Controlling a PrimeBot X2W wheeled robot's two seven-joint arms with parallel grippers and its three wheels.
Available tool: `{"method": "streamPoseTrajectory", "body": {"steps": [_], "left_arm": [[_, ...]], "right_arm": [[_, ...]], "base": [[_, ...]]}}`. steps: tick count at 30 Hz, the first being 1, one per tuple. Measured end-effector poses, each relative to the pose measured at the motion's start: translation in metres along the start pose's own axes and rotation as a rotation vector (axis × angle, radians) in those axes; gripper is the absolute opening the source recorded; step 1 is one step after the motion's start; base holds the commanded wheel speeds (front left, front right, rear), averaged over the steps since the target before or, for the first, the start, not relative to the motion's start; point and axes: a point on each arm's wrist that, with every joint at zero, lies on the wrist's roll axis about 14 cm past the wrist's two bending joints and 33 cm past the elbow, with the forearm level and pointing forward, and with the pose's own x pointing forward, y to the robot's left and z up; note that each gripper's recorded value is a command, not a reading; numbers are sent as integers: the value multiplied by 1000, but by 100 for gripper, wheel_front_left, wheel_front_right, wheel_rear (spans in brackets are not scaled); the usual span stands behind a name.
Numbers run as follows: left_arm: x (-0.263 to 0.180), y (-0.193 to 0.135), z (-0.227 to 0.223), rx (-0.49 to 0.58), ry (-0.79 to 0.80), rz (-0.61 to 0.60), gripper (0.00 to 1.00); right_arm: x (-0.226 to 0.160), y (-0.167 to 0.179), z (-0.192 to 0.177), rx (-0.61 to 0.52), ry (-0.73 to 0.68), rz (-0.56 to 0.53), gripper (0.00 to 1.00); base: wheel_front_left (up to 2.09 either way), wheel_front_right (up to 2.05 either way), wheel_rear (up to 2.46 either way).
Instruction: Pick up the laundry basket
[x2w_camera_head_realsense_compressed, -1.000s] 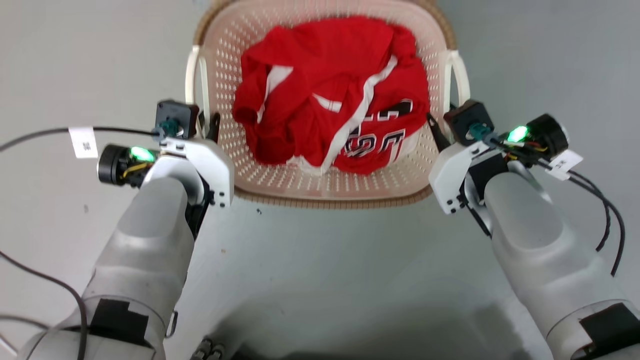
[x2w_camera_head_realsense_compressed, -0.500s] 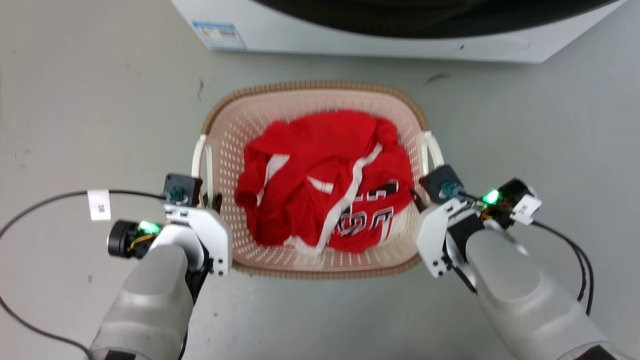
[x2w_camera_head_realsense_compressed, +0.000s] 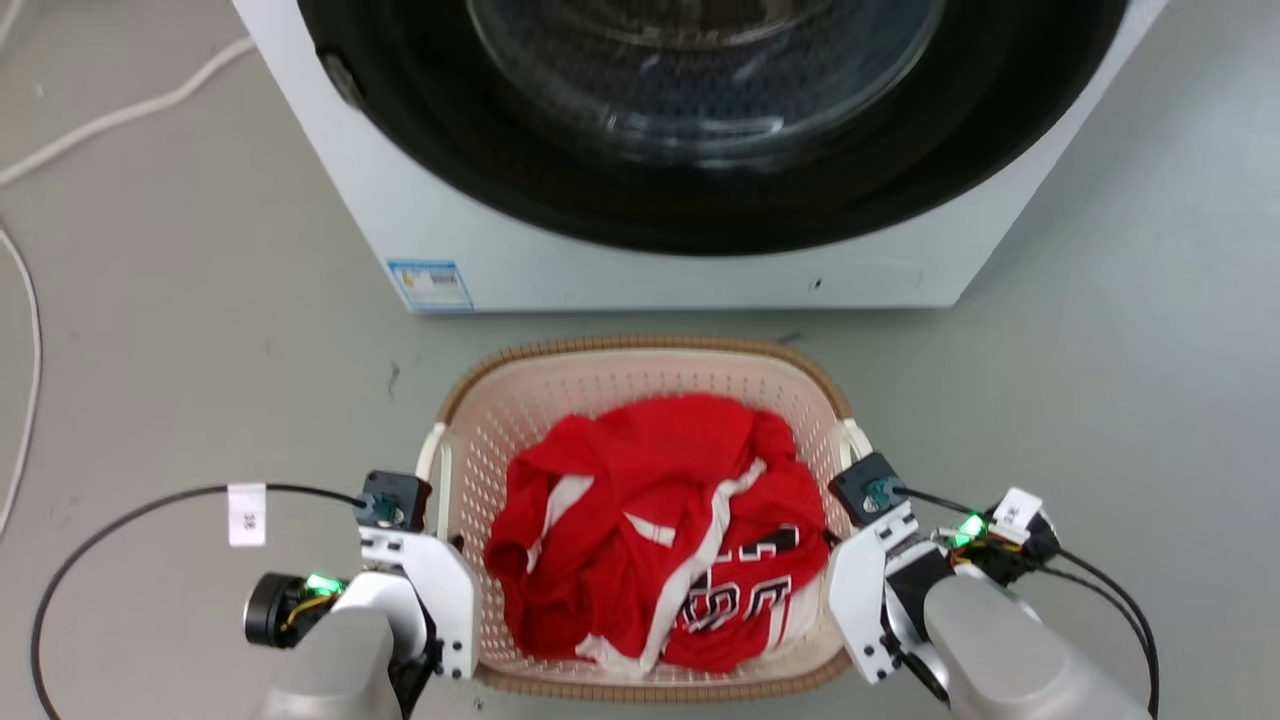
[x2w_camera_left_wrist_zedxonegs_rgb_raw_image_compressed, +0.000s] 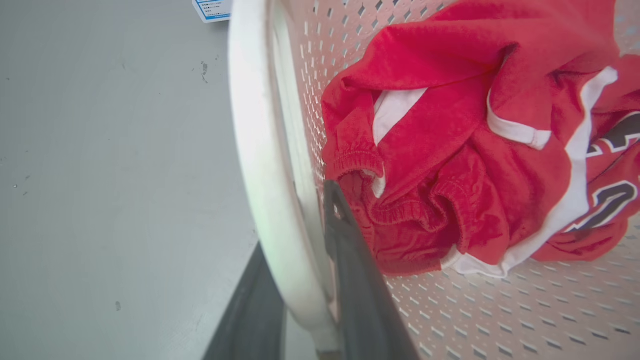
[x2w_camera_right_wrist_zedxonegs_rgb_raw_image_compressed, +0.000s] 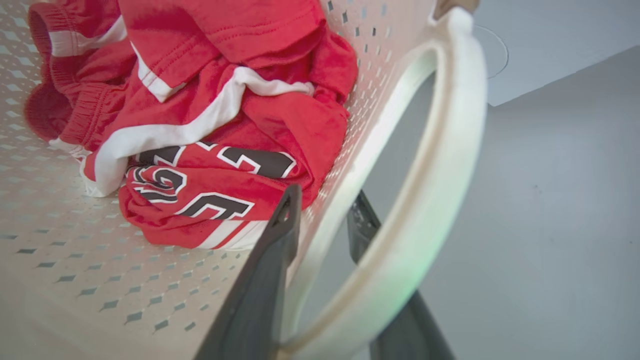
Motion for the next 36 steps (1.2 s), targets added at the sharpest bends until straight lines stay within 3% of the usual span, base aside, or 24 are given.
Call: {"method": "streamPoseTrajectory", "body": {"steps": [16,36], "left_arm": [[-46,-38,26,52,-75,-58,0],[-63,-46,21,54,-41,-71,0]], "right_arm": [[-68,-16,-3,51,-44,-136,0],[-83,-14,-5,55,-28,-157,0]], "base": [[0,0,0],[0,0,0]]}}
